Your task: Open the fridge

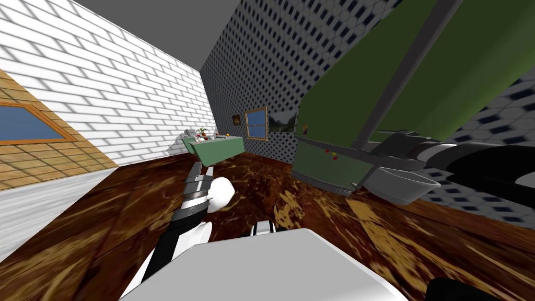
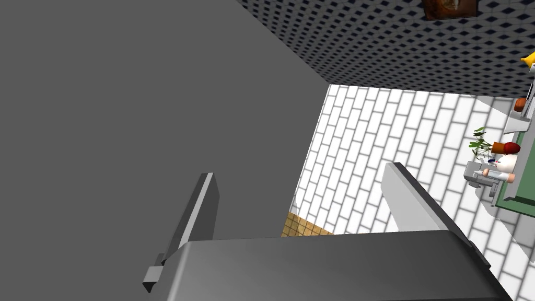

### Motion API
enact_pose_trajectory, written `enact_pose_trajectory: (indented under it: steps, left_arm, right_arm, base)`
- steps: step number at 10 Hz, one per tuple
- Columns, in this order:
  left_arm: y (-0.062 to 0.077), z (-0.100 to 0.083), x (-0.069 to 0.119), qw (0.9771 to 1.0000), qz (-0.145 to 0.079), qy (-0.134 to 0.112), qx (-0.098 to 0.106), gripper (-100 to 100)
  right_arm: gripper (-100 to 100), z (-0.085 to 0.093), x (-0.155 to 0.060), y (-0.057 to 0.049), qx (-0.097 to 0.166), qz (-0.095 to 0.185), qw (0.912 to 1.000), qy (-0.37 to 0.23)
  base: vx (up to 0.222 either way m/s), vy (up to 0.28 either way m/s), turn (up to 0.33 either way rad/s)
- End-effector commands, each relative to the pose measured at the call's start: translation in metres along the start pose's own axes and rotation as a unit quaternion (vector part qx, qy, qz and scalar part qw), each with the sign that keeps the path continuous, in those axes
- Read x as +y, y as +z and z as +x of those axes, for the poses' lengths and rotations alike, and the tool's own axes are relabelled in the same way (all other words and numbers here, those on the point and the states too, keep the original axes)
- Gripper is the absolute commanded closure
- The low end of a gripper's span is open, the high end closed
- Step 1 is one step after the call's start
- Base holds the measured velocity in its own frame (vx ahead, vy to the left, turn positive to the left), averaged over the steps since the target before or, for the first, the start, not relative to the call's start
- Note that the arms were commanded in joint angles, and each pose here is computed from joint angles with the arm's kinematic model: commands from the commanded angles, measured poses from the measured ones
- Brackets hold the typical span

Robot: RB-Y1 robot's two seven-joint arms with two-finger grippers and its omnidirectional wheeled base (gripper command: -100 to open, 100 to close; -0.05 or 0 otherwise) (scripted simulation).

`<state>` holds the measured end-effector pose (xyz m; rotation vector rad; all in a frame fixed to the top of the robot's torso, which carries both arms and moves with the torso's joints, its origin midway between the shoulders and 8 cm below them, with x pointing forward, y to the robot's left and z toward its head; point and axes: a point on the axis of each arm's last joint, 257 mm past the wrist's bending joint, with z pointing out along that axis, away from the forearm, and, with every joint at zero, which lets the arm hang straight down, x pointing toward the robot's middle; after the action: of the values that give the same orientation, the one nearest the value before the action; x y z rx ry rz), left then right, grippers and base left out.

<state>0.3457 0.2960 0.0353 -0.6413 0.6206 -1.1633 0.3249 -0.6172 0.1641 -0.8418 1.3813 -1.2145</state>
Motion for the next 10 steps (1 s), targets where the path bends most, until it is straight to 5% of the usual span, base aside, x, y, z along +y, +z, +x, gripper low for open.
enact_pose_trajectory:
  steps: [1,3,4,5,10]
  left_arm:
    - [0.000,0.000,0.000,1.0000,0.000,0.000,0.000,0]
    - [0.000,0.000,0.000,1.0000,0.000,0.000,0.000,0]
    - [0.000,0.000,0.000,1.0000,0.000,0.000,0.000,0]
    - [0.000,0.000,0.000,1.0000,0.000,0.000,0.000,0]
    - [0.000,0.000,0.000,1.0000,0.000,0.000,0.000,0]
  right_arm:
    - [-100,-0.011,-0.018,0.003,-0.011,0.006,0.9999,0.010]
    - [-100,-0.020,-0.027,0.006,-0.018,0.003,0.9998,0.011]
    - [-100,-0.011,-0.014,0.001,-0.010,-0.008,0.9999,-0.002]
    - [0,-0.009,-0.012,0.001,-0.008,-0.011,0.9999,-0.004]
    - [0,-0.006,0.000,0.001,-0.006,-0.025,0.9997,-0.003]
  base:
    - [0.033,0.003,-0.086]
    - [0.030,0.007,-0.086]
    - [0.011,-0.004,-0.033]
    - [0.000,0.000,0.000]
    - [0.000,0.000,0.000]
